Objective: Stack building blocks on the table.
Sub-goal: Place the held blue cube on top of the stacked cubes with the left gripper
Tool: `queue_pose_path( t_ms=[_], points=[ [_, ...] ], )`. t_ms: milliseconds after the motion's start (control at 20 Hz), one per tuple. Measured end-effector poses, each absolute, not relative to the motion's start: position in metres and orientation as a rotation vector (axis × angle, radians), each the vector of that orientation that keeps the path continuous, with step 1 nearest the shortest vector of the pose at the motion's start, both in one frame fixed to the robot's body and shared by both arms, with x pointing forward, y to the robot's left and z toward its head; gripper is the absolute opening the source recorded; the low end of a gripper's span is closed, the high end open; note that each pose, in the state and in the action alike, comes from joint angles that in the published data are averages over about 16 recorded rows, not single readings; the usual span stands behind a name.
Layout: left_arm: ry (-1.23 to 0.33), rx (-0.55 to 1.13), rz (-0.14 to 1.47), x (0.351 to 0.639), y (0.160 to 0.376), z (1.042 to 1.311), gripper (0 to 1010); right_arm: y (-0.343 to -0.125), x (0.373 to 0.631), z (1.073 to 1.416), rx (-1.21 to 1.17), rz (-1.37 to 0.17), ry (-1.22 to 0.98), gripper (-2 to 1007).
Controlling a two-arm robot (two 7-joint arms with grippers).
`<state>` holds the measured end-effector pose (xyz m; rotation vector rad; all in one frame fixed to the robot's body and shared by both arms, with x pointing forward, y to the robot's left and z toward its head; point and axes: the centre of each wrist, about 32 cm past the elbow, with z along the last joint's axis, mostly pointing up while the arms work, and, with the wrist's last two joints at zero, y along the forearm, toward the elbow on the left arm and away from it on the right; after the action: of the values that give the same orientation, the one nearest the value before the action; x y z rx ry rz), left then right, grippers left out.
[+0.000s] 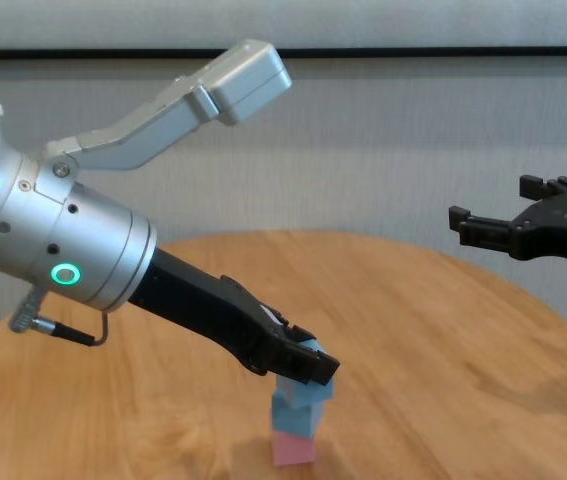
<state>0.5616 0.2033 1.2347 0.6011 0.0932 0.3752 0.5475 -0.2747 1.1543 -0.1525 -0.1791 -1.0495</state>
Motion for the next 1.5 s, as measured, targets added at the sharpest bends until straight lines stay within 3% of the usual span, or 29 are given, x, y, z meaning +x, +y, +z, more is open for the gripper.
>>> queue_pose_path(
  t_ms=[1500],
  points=[
    [0.098, 0.602, 0.385, 0.573, 0.205, 1.233, 391, -0.275, 0.547, 1.154, -0.152, -1.049, -0.179, 1005]
  ],
)
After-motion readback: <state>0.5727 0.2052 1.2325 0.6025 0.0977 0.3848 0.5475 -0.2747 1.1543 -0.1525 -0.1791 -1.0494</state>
